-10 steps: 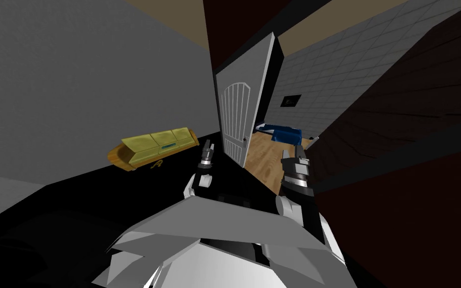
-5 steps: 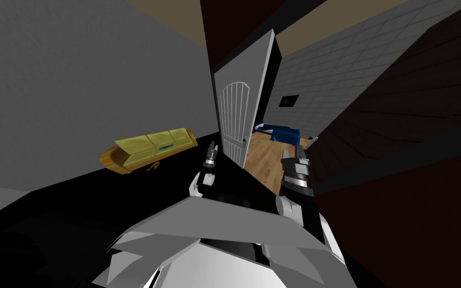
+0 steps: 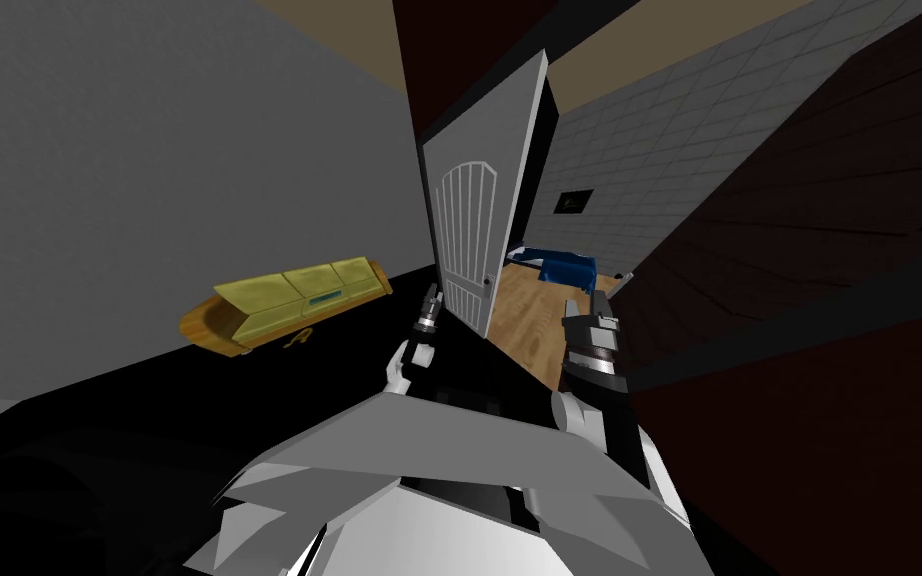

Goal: Push the door open

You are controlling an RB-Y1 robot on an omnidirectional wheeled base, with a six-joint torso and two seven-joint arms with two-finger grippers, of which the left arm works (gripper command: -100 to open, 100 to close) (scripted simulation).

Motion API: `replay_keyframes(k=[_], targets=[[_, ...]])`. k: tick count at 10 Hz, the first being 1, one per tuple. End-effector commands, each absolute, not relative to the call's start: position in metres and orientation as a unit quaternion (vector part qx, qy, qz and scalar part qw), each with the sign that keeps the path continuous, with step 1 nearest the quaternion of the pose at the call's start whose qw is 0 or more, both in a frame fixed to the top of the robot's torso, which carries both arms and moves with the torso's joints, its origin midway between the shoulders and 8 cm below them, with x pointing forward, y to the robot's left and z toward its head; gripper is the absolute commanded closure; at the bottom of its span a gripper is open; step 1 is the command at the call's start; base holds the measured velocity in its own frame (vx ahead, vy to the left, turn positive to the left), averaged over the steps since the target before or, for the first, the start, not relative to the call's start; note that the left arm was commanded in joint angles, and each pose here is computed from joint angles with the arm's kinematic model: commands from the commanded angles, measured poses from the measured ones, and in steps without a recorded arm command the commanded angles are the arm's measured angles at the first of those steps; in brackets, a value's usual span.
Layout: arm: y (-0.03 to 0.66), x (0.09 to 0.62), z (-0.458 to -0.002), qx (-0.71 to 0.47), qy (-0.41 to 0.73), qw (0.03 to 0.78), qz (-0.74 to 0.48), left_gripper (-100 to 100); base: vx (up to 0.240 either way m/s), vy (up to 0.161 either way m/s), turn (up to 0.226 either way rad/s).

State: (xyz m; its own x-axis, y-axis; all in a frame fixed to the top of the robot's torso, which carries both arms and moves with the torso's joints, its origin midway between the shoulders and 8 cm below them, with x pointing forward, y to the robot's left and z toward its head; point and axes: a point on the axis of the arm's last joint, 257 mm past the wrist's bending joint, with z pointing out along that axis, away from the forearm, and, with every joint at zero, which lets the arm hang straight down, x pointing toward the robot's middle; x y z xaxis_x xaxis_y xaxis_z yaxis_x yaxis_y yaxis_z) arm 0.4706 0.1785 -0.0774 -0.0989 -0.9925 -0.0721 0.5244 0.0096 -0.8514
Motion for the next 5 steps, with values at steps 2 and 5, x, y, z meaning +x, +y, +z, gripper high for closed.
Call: replay_keyframes(k=[2,5], targets=[[0.168,0.481,-0.096,-0.312,0.396,0.582,-0.637,-100,0.044,0.015,-0.037],[0.151,0.496,-0.108,-0.316,0.409,0.561,-0.647,-100,0.048,0.012,-0.044]])
